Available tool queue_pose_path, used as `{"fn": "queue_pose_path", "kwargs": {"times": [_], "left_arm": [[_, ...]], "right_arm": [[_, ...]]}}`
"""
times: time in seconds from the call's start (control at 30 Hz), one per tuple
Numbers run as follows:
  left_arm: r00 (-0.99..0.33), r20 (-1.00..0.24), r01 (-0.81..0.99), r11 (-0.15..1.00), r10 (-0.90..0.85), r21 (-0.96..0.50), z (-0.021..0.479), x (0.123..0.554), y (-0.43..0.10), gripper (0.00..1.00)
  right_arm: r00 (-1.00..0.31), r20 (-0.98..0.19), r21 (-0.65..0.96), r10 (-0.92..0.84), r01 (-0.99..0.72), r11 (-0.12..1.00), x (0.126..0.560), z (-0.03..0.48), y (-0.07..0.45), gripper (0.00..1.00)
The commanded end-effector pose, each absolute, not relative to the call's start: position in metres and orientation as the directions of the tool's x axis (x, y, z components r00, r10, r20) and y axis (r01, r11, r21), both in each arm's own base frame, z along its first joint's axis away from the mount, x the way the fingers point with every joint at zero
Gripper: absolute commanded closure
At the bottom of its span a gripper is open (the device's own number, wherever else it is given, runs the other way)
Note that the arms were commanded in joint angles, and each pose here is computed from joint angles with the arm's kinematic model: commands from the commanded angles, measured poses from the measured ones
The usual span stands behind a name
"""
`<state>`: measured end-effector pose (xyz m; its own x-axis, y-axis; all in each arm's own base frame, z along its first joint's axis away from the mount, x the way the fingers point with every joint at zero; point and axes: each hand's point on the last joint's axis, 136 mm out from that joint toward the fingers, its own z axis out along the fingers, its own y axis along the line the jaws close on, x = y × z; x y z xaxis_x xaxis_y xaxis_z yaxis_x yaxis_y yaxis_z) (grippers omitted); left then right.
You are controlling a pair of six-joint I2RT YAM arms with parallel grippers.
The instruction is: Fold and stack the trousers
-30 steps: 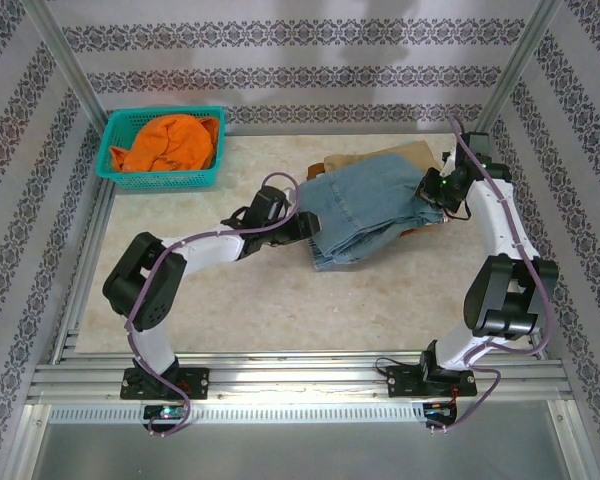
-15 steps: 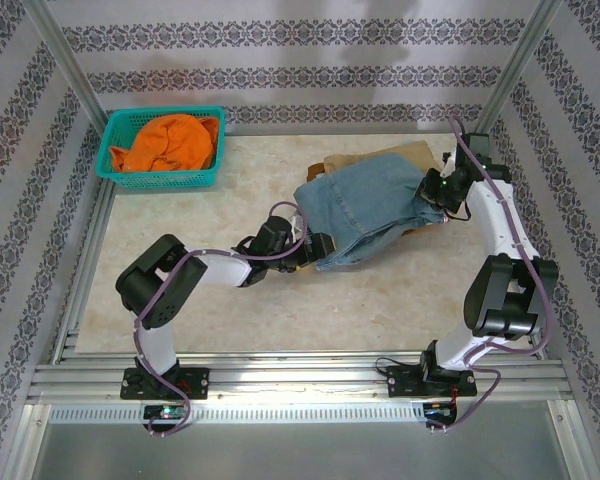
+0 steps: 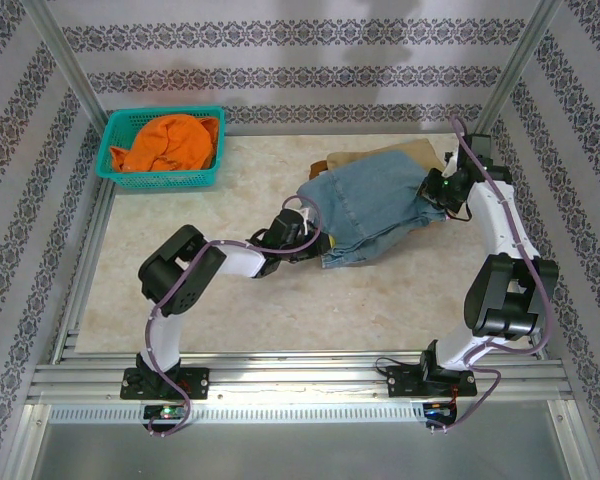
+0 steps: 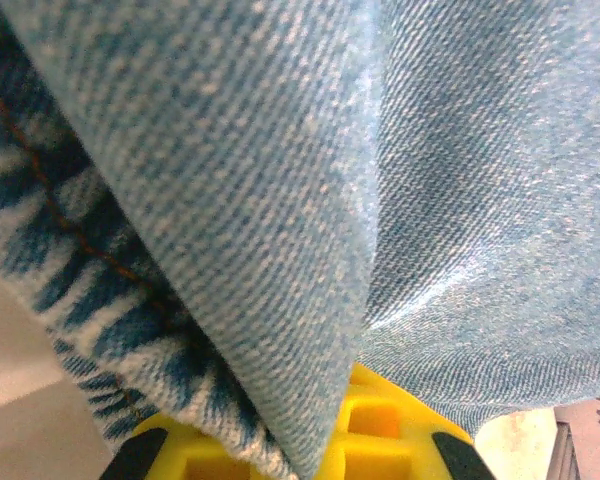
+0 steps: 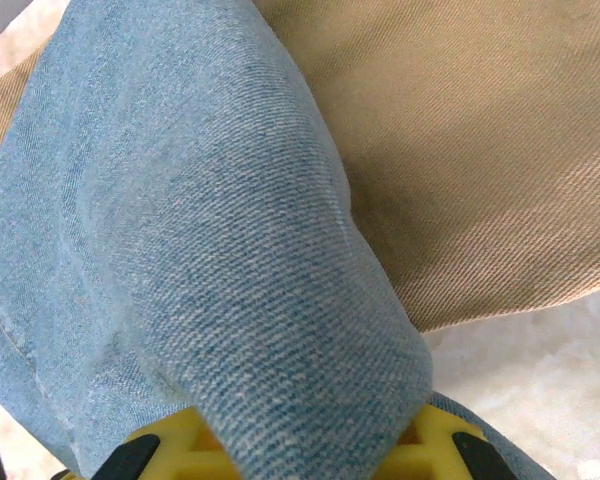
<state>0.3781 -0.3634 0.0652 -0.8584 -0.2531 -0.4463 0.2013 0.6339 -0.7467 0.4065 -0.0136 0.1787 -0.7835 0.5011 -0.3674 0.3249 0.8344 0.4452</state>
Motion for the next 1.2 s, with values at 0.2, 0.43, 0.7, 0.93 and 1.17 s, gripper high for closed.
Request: {"fn": "queue_pose_path", "kwargs": {"times": [0.2, 0.43, 0.7, 0.93, 1.17], "left_arm": [[-0.659, -0.719, 0.352, 0.755, -0.221, -0.554, 0.215, 0.394, -0.324, 1.0], [-0.623, -0.728, 0.324, 0.754, -0.285, -0.572, 0.245, 0.41, -0.295, 1.0], [-0.568, -0.75, 0.294, 0.768, -0.338, -0.569, 0.261, 0.441, -0.265, 1.0], [-0.515, -0.776, 0.307, 0.766, -0.365, -0.564, 0.304, 0.46, -0.251, 1.0], [-0.476, -0.793, 0.331, 0.759, -0.38, -0.561, 0.344, 0.466, -0.241, 1.0]], "right_arm": [[-0.705, -0.528, 0.477, 0.473, 0.215, 0.852, 0.42, 0.253, 0.006, 1.0], [-0.704, -0.603, 0.441, 0.376, 0.098, 0.892, 0.435, 0.295, 0.048, 1.0], [-0.683, -0.647, 0.385, 0.34, 0.092, 0.918, 0.482, 0.308, 0.047, 1.0], [-0.676, -0.664, 0.424, 0.32, 0.011, 0.905, 0.509, 0.336, 0.075, 1.0], [-0.645, -0.698, 0.458, 0.311, -0.069, 0.886, 0.519, 0.368, 0.106, 1.0]]}}
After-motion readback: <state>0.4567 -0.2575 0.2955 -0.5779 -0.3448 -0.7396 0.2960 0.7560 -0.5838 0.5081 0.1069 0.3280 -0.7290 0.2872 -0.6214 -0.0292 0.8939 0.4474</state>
